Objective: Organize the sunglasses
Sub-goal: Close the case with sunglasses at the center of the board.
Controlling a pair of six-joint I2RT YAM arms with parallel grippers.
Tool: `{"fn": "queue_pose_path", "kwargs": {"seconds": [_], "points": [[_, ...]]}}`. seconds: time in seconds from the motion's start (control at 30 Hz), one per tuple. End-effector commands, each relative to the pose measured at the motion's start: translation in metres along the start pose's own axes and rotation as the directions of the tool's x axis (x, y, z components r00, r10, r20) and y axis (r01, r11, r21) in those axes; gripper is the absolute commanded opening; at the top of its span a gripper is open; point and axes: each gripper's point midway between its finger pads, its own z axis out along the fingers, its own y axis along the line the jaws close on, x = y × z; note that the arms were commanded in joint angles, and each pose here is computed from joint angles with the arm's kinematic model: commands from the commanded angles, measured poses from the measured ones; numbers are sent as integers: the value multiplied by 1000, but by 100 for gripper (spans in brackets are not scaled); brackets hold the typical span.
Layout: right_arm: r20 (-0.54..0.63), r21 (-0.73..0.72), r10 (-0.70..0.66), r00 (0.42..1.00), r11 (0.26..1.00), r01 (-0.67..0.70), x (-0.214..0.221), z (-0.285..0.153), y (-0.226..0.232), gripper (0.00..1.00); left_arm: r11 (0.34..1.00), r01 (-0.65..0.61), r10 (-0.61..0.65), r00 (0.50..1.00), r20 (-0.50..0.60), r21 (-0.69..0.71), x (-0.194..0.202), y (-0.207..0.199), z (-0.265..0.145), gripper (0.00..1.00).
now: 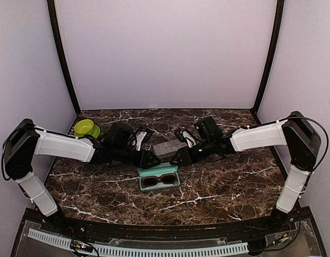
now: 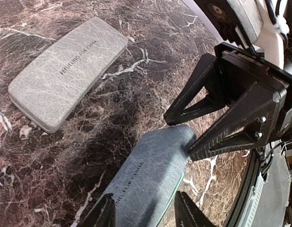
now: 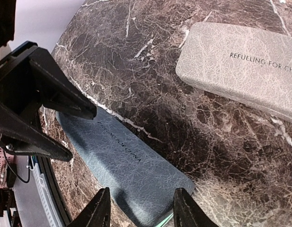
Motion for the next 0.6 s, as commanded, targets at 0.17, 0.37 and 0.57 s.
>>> {"fn": "queue_pose_path", "kwargs": {"seconds": [0.17, 0.37, 0.57], "points": [[19, -22, -25, 1000, 999, 25, -7, 3, 7, 42, 999, -30, 30, 1000, -6, -12, 11, -8, 0, 42], [1, 21, -43, 999, 999, 43, 5, 8, 4, 39, 999, -39, 39, 999, -6, -38, 23, -8, -1, 42], [-5, 61, -60, 998, 996, 60, 13, 10, 3, 38, 997, -57, 56, 998, -9, -59, 33, -12, 1, 41]]}}
